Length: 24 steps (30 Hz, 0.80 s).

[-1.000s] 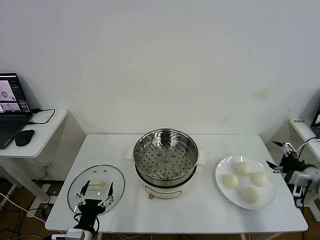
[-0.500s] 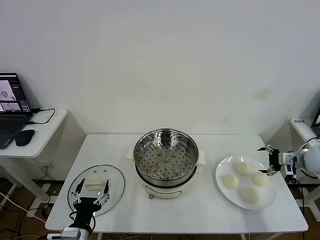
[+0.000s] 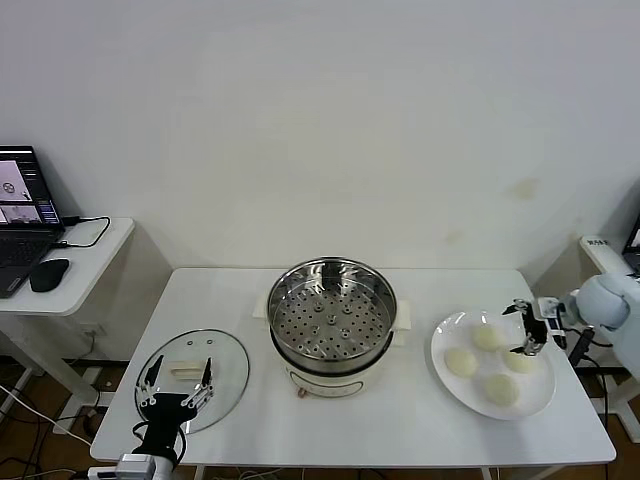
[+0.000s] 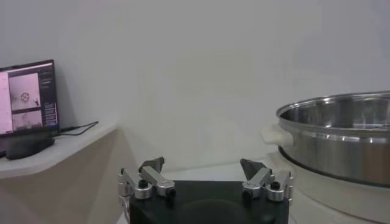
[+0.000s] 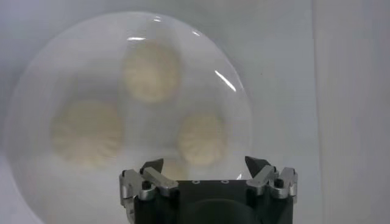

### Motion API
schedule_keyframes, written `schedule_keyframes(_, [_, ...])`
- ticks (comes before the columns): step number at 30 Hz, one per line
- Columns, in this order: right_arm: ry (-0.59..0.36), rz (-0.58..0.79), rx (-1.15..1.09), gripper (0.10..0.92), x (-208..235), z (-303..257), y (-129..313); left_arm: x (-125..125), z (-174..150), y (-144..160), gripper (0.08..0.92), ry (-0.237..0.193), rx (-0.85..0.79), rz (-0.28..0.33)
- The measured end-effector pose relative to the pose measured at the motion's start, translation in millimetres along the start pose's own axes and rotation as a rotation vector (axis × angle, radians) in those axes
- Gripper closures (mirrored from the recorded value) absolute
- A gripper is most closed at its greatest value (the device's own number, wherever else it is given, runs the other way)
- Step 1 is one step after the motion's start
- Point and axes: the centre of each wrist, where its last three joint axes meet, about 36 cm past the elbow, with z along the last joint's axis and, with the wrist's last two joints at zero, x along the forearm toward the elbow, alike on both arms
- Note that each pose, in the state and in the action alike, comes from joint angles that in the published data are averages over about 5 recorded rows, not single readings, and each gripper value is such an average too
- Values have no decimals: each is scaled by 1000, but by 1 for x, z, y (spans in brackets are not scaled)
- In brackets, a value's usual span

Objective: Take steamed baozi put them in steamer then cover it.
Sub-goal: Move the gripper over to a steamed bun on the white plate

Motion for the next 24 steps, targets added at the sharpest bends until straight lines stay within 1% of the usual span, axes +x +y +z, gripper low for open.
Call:
schedule_keyframes(11, [24,-62,0,199,-41,-18,-17,1,-3,2,177,-5,3,-5])
schedule_keyframes(19, [56,-76,-2,200,-51,-22,-23,0,-4,3,177,-8,6,-5])
schedule_keyframes(24, [68,-86,-1,234,-54,-24,-26,0,-5,4,177,-11,6,-5])
